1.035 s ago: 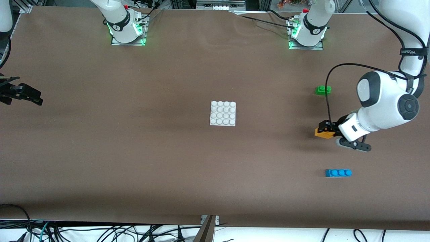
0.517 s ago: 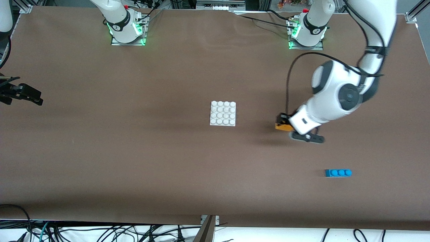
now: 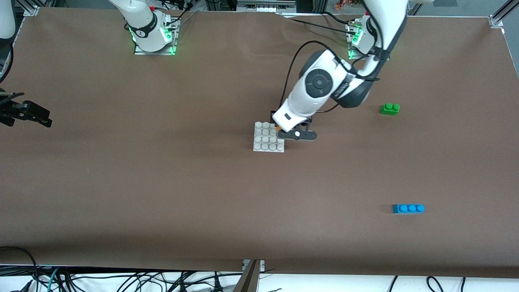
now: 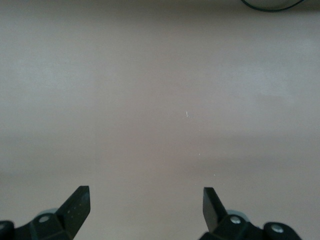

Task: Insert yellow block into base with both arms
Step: 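Carry the yellow brick with the left gripper above the base plate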

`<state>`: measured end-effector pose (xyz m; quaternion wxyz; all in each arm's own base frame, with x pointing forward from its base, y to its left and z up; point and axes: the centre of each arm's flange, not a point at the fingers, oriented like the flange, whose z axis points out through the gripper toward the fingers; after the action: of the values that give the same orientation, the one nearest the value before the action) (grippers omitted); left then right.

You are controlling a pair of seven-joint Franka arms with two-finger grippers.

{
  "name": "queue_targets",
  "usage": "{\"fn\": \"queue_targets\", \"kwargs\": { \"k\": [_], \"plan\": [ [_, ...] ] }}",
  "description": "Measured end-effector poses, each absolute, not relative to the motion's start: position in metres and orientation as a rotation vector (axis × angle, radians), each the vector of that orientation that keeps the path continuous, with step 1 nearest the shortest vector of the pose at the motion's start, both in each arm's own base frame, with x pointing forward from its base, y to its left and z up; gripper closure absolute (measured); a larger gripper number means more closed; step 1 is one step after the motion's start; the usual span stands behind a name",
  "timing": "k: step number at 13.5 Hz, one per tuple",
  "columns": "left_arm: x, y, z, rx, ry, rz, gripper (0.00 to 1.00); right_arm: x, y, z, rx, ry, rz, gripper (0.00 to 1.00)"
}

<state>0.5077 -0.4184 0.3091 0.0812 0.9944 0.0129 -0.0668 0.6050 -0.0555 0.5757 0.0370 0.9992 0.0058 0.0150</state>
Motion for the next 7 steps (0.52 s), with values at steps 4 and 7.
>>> {"fn": "queue_targets", "kwargs": {
  "k": [4,7],
  "plan": [
    [0.491,-0.461,0.279,3.046,0.046,-0.170,0.32,0.605,-0.056,0.576,3.067,0.018,0.046,0.00],
    [0.491,-0.467,0.266,3.055,0.040,-0.160,0.32,0.605,-0.055,0.576,3.067,0.018,0.046,0.00]
  ]
}}
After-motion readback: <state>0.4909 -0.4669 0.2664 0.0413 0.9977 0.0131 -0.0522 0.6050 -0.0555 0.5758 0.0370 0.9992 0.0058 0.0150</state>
